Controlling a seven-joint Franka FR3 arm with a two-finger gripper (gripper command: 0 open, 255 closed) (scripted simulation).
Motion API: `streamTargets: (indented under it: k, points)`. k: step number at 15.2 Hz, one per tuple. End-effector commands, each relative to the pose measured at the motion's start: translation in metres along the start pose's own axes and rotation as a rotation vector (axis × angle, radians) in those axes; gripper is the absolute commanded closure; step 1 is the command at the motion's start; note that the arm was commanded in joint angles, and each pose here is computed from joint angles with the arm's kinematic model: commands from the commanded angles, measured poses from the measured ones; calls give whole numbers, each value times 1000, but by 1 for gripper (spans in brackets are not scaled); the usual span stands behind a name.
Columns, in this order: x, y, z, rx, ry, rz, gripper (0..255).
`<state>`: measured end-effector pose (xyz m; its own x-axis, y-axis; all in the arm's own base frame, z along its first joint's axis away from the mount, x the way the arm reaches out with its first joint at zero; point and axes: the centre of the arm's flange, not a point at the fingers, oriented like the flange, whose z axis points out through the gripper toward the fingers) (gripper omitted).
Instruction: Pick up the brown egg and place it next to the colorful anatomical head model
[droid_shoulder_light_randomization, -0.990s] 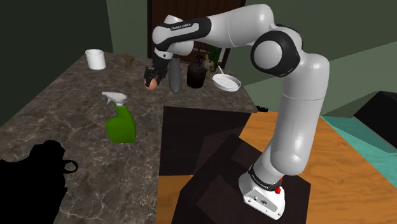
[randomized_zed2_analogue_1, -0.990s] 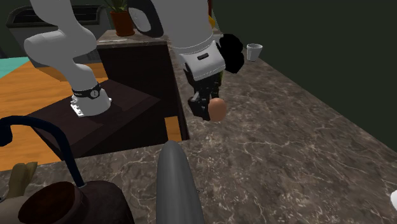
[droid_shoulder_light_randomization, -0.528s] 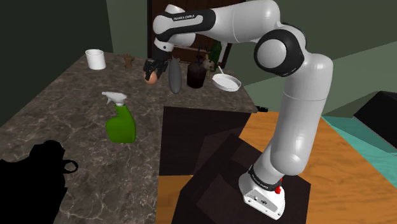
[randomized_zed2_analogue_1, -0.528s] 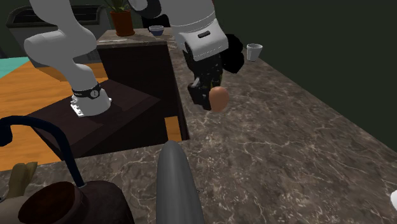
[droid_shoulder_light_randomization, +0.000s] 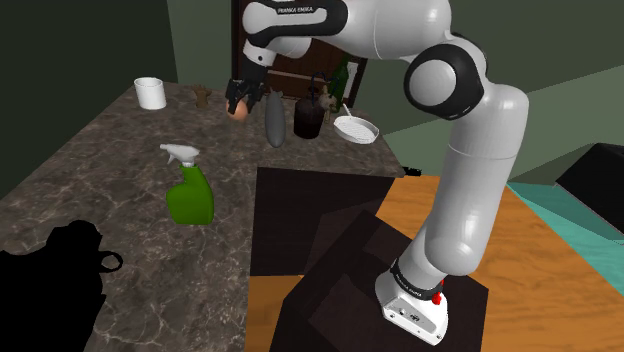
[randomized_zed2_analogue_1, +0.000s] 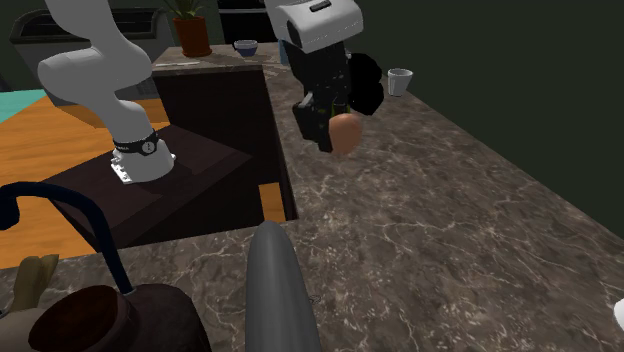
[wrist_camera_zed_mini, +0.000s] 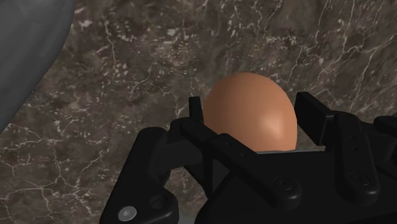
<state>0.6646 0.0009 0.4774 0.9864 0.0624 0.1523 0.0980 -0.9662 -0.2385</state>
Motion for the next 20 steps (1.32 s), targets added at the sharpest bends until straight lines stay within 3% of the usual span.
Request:
streamTargets:
  k: [1,16,20]
  points:
    - [1,-2,-9,0,0,0,255]
    - [13,-21,-85,0,0,0,255]
    - [14,-60,-77,0,0,0,255]
